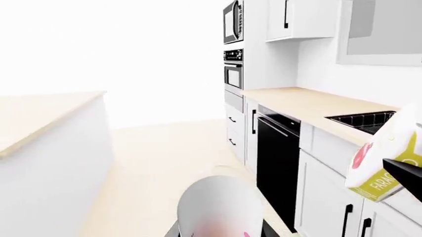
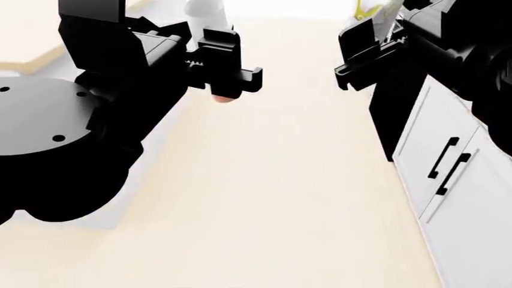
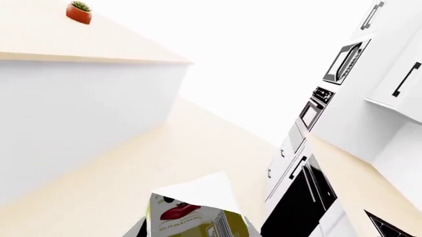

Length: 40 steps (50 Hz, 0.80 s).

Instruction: Move the drinks to the dining counter.

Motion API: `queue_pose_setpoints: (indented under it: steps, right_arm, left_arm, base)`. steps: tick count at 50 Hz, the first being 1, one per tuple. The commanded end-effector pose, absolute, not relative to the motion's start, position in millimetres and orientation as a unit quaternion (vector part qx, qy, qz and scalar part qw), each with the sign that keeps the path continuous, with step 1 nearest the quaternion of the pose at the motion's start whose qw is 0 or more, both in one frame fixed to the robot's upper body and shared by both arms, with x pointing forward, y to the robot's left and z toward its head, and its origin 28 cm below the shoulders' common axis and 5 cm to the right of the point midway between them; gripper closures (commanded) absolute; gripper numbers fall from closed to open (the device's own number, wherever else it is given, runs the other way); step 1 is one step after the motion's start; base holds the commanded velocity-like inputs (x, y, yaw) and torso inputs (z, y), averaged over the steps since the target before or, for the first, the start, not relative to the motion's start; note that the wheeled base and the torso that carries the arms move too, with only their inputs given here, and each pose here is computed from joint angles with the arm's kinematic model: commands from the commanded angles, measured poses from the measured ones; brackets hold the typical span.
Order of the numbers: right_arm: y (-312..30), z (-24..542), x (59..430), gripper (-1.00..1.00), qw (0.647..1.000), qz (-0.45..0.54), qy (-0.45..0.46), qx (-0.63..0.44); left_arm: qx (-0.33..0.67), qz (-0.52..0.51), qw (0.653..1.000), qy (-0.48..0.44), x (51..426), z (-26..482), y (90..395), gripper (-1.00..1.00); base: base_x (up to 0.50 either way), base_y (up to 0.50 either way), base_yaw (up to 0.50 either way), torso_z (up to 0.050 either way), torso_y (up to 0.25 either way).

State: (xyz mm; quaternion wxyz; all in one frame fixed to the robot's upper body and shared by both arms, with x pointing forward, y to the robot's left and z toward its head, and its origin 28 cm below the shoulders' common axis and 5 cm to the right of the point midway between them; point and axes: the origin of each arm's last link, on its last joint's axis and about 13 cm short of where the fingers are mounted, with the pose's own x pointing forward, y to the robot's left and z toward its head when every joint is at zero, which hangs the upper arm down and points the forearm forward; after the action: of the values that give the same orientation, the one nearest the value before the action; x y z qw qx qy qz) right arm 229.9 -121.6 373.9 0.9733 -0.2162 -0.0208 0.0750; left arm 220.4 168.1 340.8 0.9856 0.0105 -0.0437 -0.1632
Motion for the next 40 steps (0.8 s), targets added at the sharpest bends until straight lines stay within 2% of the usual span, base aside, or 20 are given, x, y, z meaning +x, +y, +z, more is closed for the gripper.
queue_pose_setpoints:
  steps: [1, 40]
  right_arm:
    - [-123.2, 378.3, 230.0, 1.0, 0.973, 0.061, -0.036, -0.22]
    - [-122.5, 377.7, 231.6, 1.0, 0.973, 0.062, -0.034, -0.222]
  left_arm:
    - [0.003, -0.156, 0.986, -0.057, 220.2, 345.8, 169.3, 1.0]
    - [0.004, -0.157, 0.986, -0.055, 221.4, 344.9, 168.8, 1.0]
  base:
    - [0.0, 0.0, 0.5, 0.0, 0.0]
    - [0.0, 0.0, 0.5, 0.001, 0.001]
